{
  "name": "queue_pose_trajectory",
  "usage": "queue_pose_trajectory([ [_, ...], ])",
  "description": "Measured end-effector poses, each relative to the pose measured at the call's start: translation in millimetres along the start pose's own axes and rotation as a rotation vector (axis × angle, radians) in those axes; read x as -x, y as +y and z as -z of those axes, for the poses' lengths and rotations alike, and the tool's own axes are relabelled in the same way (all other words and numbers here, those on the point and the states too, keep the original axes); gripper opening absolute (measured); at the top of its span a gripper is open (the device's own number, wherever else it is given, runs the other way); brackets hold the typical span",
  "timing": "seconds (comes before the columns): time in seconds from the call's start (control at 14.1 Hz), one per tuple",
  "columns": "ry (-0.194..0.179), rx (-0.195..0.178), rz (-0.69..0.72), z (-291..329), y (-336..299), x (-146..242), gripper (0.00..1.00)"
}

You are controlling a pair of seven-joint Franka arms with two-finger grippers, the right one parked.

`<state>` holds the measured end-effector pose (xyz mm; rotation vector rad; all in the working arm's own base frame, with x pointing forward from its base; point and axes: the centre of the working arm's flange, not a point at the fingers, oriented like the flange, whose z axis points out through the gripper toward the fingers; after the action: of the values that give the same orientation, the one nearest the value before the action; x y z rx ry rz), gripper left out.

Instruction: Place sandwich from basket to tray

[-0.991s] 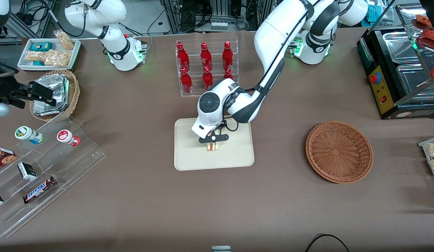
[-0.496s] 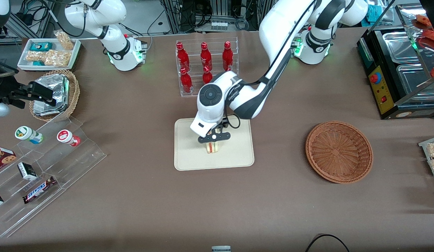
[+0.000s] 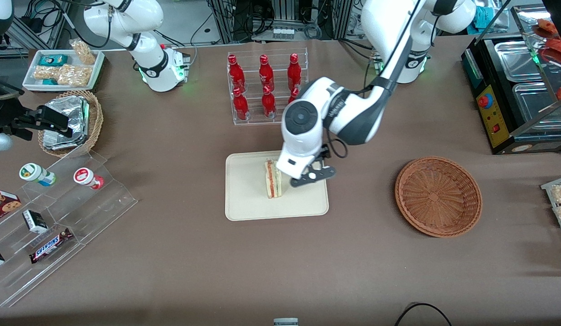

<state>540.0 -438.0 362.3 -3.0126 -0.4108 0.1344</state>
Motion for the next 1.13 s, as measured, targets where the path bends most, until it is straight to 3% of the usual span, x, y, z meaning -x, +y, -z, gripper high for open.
queue_pose_trajectory([
  [0.21, -0.013, -0.017, -0.026, 0, -49, -36, 1.0],
  [0.5, -0.034, 0.011, -0.104, 27, -128, -67, 1.0],
  [1.13, -0.085, 0.083, -0.264, 108, -299, -86, 1.0],
])
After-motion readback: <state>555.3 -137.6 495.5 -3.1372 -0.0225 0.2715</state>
